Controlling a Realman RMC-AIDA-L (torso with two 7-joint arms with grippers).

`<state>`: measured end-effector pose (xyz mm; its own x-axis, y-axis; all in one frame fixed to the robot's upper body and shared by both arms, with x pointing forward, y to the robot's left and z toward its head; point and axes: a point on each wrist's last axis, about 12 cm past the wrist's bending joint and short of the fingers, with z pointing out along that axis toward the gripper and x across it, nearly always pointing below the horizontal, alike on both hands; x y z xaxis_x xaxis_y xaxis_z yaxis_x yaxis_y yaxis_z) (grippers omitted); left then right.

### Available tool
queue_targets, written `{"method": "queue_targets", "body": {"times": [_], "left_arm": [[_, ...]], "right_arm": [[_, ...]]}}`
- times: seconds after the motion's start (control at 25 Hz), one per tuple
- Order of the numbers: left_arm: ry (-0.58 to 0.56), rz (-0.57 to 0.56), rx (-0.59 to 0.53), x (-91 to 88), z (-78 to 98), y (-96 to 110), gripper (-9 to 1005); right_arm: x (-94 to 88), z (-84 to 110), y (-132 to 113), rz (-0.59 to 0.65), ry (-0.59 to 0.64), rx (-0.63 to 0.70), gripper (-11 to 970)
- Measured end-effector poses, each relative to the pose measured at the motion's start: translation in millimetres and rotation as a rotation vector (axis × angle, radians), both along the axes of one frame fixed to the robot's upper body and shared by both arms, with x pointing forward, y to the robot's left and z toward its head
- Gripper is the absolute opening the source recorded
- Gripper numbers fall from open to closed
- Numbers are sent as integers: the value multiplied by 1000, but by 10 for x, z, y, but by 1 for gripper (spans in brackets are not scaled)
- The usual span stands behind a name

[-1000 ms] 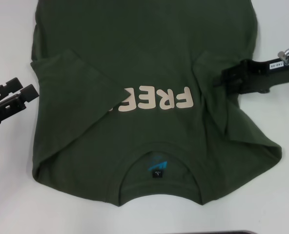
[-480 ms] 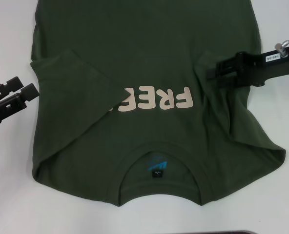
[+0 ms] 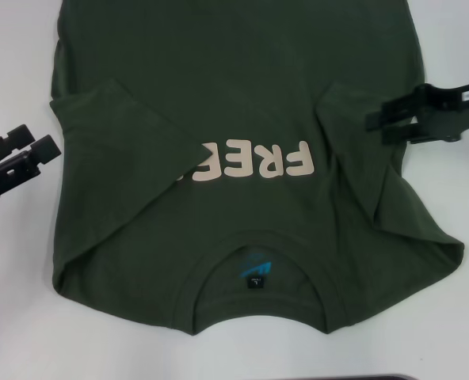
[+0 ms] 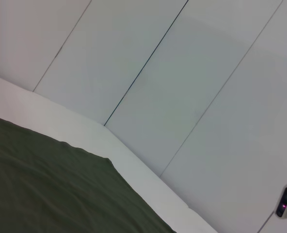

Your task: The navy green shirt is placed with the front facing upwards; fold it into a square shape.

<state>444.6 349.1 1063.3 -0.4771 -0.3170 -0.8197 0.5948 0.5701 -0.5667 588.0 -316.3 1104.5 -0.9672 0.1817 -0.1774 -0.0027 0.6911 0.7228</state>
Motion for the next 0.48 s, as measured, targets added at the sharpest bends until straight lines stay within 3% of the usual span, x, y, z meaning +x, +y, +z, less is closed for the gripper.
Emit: {"method": "queue_targets", "body": {"times": [0.24, 0.48], "left_arm": [[1, -1, -2, 1, 1, -1, 919], [2, -4, -5, 6, 6, -6, 919]], "right_arm": [[-1, 61, -241, -54, -43, -51, 470], [40, 13, -224, -72, -71, -92, 470]]}}
